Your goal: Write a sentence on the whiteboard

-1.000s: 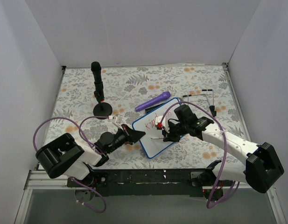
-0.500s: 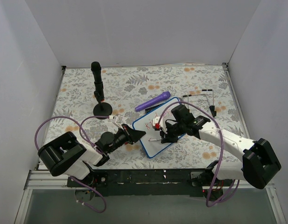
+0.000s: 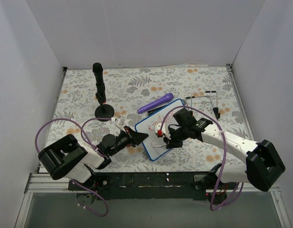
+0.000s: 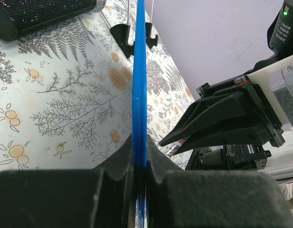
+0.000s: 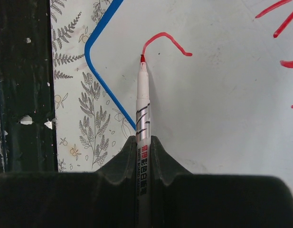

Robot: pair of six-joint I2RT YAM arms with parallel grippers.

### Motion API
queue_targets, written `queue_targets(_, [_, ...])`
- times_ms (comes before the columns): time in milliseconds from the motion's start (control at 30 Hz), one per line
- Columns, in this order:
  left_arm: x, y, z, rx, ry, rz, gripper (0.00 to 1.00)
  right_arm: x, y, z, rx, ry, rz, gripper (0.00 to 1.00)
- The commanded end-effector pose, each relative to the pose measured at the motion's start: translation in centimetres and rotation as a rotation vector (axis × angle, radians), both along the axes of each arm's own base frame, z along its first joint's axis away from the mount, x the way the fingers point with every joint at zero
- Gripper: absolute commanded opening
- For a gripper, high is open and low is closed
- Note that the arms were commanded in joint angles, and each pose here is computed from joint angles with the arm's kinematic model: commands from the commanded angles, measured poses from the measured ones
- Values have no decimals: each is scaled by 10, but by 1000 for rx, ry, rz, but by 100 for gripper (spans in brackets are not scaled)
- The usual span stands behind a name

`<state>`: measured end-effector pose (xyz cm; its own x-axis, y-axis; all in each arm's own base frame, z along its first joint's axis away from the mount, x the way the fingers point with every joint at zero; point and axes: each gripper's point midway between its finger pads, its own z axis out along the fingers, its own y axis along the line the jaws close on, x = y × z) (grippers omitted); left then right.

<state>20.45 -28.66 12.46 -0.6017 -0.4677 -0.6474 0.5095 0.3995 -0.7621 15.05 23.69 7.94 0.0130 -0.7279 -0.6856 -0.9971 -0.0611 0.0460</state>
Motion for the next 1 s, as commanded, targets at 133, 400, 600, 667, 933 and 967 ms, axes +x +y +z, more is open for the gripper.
queue_targets(133, [1, -3, 22, -27, -84, -12, 0, 26, 0, 18, -4, -75, -52, 1])
queue_targets(400, [-1, -4, 16, -11, -83, -23, 0, 29, 8, 46, 65, -78, -31, 1])
queue_targets(600, [-1, -4, 14, -2, -84, -24, 0, 22, 7, 54, 106, -83, -1, 1])
queue_targets(667, [-1, -4, 13, 2, -85, -24, 0, 25, 4, 55, 111, -91, -18, 1])
queue_targets(933, [-1, -4, 12, 12, -88, -29, 0, 37, 1, 52, 122, -99, -74, 1])
queue_targets(967, [-1, -4, 12, 13, -89, -29, 0, 38, 1, 51, 120, -98, -77, 1])
